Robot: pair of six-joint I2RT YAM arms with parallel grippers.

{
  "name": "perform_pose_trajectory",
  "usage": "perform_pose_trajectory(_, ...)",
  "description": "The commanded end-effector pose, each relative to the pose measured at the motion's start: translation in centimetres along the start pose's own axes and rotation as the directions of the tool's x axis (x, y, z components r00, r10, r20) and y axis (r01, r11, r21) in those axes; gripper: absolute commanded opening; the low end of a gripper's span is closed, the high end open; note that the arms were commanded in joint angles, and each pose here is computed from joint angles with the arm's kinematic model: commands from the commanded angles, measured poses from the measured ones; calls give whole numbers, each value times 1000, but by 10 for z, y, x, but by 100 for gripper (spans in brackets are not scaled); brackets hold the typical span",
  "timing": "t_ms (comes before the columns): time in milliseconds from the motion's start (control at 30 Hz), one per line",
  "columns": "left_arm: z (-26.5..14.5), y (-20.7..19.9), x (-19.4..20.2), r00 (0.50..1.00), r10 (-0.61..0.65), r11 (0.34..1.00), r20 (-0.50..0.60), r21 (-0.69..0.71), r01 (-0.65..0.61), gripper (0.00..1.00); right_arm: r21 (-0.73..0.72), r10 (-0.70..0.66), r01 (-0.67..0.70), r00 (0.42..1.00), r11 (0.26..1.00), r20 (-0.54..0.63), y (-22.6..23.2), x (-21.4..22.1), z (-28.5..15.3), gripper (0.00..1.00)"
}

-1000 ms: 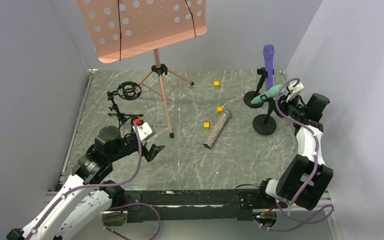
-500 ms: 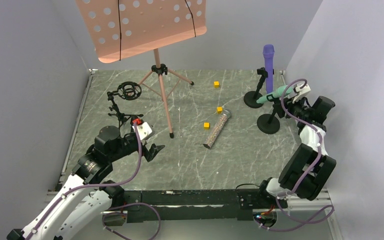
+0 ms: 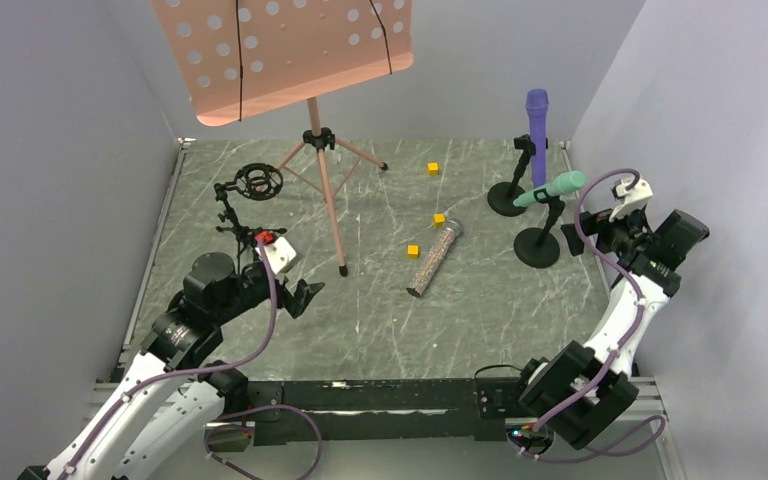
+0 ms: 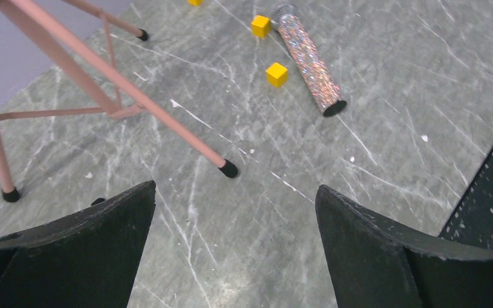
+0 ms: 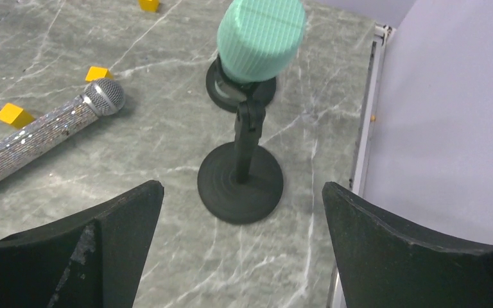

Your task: Attach the microphones to the stand

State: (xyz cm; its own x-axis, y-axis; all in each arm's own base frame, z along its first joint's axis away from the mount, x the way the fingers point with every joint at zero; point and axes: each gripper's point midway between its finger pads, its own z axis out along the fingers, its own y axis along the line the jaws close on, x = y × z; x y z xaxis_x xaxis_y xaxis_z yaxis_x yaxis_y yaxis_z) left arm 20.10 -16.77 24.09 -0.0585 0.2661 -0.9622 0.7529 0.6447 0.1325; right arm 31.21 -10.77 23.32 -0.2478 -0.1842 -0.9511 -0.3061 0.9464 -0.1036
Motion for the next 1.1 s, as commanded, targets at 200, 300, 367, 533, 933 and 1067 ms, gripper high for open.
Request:
perform_pose_trajectory(200, -14, 54, -10, 947, -303, 890, 109, -324, 322, 99, -151, 77, -78, 997, 985, -15, 81, -25, -50, 100)
perform_pose_trajectory(300, -12, 54, -7, 917, -384, 856, 106, -333, 396, 99, -280, 157, -139, 987, 950, 42, 110, -32, -51, 100)
perform_pose_trajectory(367, -15, 60, -6, 902, -414, 824, 121, -371, 428, 99, -343, 196, -165, 979, 925, 57, 121, -32, -50, 100)
perform_pose_trajectory(533, -21, 93, 10, 843, -526, 705, 111, -498, 505, 99, -407, 222, -199, 975, 892, 11, 134, -18, -40, 100)
perform_pose_trajectory(933, -56, 192, 18, 719, -631, 434, 292, -635, 639, 99, -418, 170, -154, 985, 895, 1, 152, -15, -44, 100)
perform_pose_trajectory(1067, -66, 218, 17, 814, -531, 465, 236, -722, 512, 99, -401, 160, -144, 987, 905, 8, 151, -16, -44, 100)
